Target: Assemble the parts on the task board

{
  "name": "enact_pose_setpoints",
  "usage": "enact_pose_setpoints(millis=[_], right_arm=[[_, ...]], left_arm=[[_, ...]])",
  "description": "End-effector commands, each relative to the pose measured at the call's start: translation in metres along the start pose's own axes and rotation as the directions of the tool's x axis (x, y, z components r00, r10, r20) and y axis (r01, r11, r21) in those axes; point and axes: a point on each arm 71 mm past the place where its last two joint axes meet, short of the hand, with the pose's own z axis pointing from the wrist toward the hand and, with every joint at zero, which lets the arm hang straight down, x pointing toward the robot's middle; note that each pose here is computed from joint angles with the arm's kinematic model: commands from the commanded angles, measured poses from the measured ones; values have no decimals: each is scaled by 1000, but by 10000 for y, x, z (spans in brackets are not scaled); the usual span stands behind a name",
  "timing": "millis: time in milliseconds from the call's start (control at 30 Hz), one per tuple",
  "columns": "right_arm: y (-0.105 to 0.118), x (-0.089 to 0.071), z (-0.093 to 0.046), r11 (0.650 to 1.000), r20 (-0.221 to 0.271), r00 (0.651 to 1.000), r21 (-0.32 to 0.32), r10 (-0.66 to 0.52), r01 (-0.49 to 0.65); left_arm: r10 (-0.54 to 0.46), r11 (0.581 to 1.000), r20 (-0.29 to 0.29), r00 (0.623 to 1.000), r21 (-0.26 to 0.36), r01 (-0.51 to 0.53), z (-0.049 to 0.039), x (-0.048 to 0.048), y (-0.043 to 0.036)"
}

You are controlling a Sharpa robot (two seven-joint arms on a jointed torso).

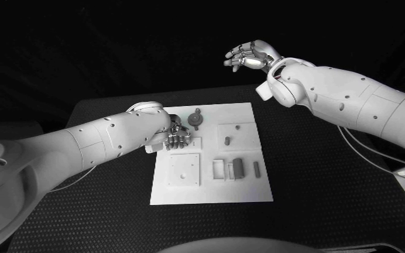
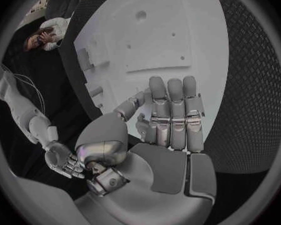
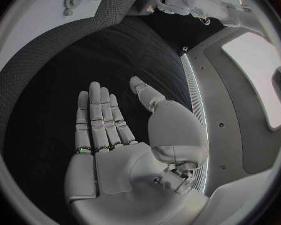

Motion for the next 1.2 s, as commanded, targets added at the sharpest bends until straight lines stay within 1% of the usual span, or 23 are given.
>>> enact_pose_setpoints(millis=[33,333,533,833,1200], right_arm=[[13,12,2,1000,-15,1000,-9,-6,6],[12,12,3,1000,-14,1000,-8,-6,6],[13,15,5,1000,-11,1000,-7,-9,9],[13,17,7,1000,-10,1000,-6,-9,9],[12,17,6,1000,-12,1000,-5,-9,9]], left_arm=[[7,999,-6,1000,-43,-8,20,19,76],[4,999,0,1000,-44,-4,22,13,81],[-4,999,17,1000,-43,5,21,-4,102],[-6,999,17,1000,-35,6,21,-3,94],[-28,999,24,999,-33,29,20,-22,124]])
